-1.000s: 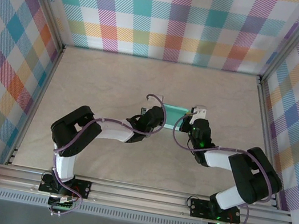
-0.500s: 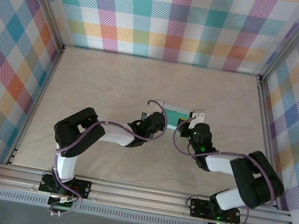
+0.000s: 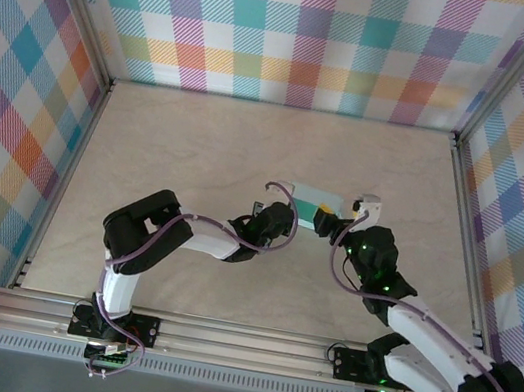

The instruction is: Fold the paper box

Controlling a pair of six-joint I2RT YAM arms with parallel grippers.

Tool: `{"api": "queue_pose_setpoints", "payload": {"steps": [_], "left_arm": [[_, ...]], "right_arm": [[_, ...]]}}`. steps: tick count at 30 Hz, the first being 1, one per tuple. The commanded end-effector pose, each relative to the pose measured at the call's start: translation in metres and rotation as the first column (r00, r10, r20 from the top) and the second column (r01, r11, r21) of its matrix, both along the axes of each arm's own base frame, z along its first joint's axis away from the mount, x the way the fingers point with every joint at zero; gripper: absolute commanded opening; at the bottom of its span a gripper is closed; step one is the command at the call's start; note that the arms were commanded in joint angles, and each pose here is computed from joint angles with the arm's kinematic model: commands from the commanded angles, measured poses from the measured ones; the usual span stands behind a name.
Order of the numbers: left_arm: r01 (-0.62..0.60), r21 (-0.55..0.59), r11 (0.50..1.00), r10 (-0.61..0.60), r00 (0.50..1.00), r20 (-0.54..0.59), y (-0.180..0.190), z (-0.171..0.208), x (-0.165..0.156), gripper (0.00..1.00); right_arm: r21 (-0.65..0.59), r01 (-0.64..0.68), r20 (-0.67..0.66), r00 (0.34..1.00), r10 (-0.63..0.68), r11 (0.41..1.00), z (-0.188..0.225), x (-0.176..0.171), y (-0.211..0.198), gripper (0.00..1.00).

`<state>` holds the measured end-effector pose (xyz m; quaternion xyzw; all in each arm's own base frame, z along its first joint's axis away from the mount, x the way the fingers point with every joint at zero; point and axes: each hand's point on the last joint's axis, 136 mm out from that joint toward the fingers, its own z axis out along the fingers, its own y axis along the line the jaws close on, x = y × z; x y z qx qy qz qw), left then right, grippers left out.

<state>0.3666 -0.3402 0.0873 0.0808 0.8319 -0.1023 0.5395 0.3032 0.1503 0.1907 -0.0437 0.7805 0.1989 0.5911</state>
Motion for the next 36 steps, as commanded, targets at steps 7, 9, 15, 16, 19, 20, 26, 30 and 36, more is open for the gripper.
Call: {"api": "queue_pose_setpoints", "payload": {"steps": [7, 9, 15, 16, 19, 20, 26, 30, 36], "left_arm": [[0.045, 0.067, 0.997, -0.044, 0.999, -0.016, -0.005, -0.019, -0.006, 0.00], [0.046, 0.063, 0.997, -0.045, 0.999, -0.014, -0.005, -0.018, -0.007, 0.00], [0.090, 0.057, 0.994, -0.089, 0.996, -0.025, -0.011, -0.019, -0.010, 0.15], [0.092, 0.058, 0.994, -0.090, 0.996, -0.027, -0.011, -0.020, -0.010, 0.16], [0.099, 0.059, 0.993, -0.097, 0.995, -0.036, -0.011, -0.022, -0.012, 0.16], [0.109, 0.055, 0.993, -0.107, 0.993, -0.041, -0.013, -0.022, -0.013, 0.16], [0.127, 0.055, 0.990, -0.124, 0.991, -0.059, -0.012, -0.019, -0.018, 0.26], [0.107, 0.042, 0.993, -0.105, 0.993, -0.045, -0.001, -0.015, -0.023, 0.41], [0.116, 0.049, 0.992, -0.114, 0.992, -0.052, 0.008, -0.015, -0.033, 0.55]], "right_arm": [[0.102, 0.140, -0.388, 0.917, -0.091, 0.985, -0.001, 0.021, -0.008, 0.88], [0.116, 0.154, -0.461, 0.883, -0.084, 0.981, -0.011, 0.030, -0.006, 0.88], [0.156, 0.214, -0.604, 0.793, -0.078, 0.964, -0.048, 0.052, -0.005, 0.87], [0.156, 0.223, -0.622, 0.779, -0.080, 0.962, -0.054, 0.054, -0.005, 0.86], [0.142, 0.225, -0.646, 0.759, -0.082, 0.964, -0.068, 0.061, -0.004, 0.87], [0.138, 0.217, -0.648, 0.757, -0.078, 0.966, -0.072, 0.062, -0.003, 0.87], [0.135, 0.226, -0.676, 0.733, -0.077, 0.965, -0.086, 0.065, -0.001, 0.87], [0.133, 0.227, -0.683, 0.726, -0.076, 0.965, -0.090, 0.067, 0.000, 0.87], [0.129, 0.227, -0.691, 0.719, -0.077, 0.965, -0.097, 0.068, 0.000, 0.87]]}}
